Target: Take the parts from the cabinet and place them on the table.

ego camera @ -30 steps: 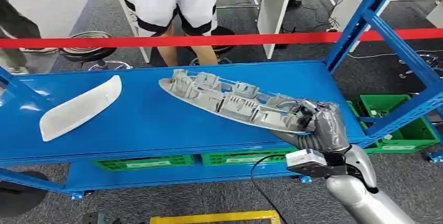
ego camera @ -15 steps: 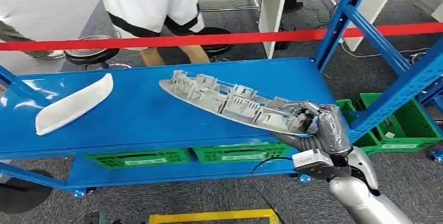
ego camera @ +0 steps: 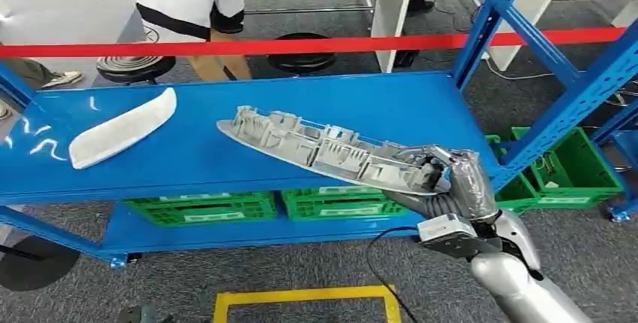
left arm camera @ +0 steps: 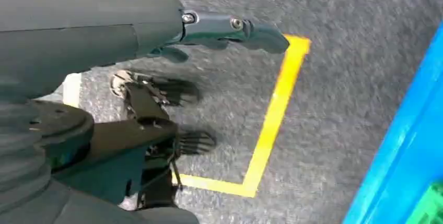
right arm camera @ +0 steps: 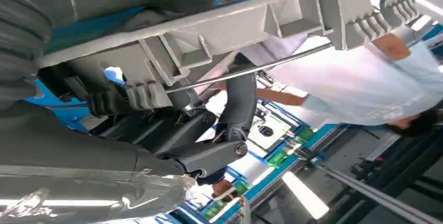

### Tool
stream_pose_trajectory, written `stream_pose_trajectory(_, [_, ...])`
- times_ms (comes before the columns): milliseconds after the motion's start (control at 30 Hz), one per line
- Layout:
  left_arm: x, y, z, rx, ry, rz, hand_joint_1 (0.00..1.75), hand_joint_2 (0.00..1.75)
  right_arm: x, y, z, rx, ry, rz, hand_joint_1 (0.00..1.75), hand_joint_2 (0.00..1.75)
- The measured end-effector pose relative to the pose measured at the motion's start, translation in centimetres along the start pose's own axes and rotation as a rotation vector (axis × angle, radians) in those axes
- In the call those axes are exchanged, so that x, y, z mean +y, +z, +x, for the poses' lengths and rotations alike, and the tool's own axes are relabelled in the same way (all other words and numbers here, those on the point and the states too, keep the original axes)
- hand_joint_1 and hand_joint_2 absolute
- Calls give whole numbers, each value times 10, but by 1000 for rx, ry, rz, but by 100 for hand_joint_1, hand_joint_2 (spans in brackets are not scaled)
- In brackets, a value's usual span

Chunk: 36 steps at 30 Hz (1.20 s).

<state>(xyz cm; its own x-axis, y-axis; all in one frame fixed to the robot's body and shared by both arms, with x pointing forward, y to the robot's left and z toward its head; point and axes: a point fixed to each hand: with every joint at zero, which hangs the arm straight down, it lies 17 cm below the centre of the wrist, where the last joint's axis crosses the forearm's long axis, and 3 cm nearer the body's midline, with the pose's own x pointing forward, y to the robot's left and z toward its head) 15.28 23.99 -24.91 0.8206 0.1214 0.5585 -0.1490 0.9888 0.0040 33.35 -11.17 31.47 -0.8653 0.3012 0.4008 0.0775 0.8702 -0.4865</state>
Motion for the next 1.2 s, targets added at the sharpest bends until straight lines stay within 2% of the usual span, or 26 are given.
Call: stream_pose_trajectory(1200, [-1, 0, 0, -1, 1, -1, 0, 175, -3, -1, -1, 4, -1, -8, 175, 175])
